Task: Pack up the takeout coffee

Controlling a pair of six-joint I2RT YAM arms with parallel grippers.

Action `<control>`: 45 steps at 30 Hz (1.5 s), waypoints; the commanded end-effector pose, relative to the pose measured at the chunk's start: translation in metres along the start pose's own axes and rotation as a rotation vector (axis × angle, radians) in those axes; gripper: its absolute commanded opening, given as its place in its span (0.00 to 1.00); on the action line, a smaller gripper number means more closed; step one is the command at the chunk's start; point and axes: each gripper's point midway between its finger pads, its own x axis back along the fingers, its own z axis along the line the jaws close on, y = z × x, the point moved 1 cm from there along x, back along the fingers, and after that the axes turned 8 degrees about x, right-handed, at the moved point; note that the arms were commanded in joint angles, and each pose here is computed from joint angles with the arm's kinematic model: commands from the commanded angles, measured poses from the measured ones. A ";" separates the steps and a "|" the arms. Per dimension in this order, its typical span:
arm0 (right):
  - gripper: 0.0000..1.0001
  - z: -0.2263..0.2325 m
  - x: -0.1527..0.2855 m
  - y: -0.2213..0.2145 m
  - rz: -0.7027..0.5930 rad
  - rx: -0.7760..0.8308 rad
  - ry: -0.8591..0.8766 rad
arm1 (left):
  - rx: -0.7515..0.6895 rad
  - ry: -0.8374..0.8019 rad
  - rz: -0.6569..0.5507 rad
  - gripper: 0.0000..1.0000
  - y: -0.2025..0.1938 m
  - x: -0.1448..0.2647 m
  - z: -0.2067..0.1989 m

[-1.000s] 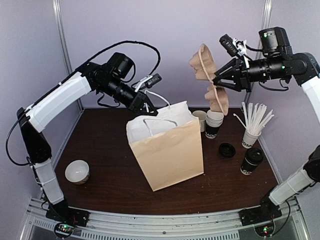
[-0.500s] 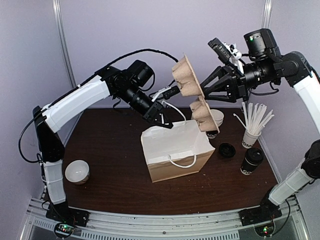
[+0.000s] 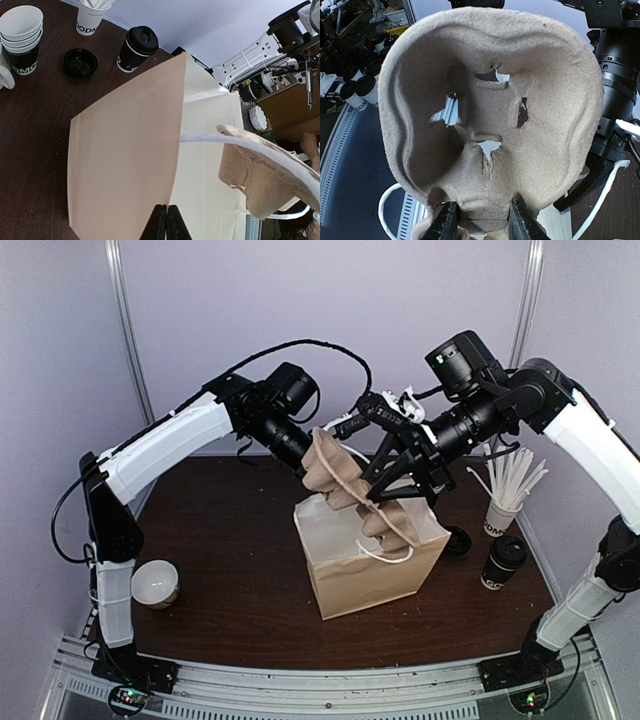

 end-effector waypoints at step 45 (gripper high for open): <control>0.33 -0.004 -0.026 -0.069 0.336 0.306 0.136 | -0.135 0.551 -0.287 0.87 -0.012 0.140 -0.001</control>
